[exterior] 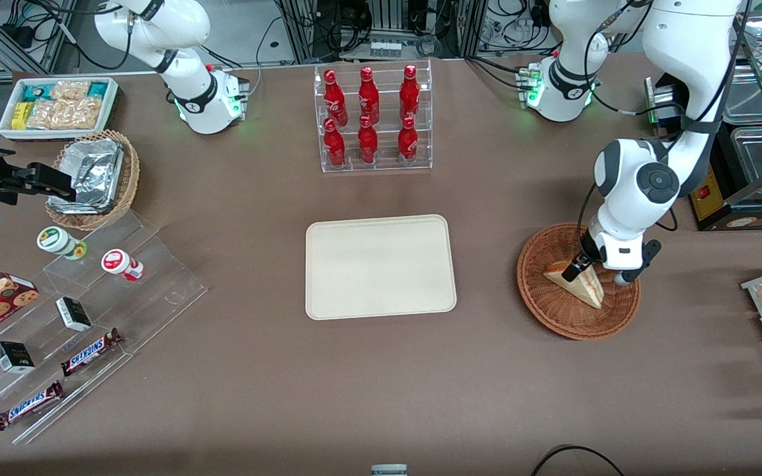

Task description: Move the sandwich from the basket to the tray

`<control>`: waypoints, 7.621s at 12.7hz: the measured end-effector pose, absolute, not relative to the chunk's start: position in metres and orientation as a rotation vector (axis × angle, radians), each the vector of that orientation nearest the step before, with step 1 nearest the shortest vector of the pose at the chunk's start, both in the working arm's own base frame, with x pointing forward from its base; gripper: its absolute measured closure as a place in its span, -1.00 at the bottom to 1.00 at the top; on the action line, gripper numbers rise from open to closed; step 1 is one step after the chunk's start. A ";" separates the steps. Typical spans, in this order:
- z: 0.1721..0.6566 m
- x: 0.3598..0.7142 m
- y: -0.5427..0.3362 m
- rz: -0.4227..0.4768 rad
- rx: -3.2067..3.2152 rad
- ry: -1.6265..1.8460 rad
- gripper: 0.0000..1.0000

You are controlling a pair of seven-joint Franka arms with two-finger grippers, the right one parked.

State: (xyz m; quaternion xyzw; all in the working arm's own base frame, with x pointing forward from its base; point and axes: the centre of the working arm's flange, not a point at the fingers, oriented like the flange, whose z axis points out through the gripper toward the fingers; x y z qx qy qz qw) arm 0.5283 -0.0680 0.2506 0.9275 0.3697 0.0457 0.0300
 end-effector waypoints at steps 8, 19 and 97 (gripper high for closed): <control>0.284 0.549 -0.073 0.103 2.881 1.136 0.42; 0.429 0.585 -0.315 -0.042 3.069 0.819 0.69; 0.620 0.563 -0.036 0.029 3.134 0.155 -1.00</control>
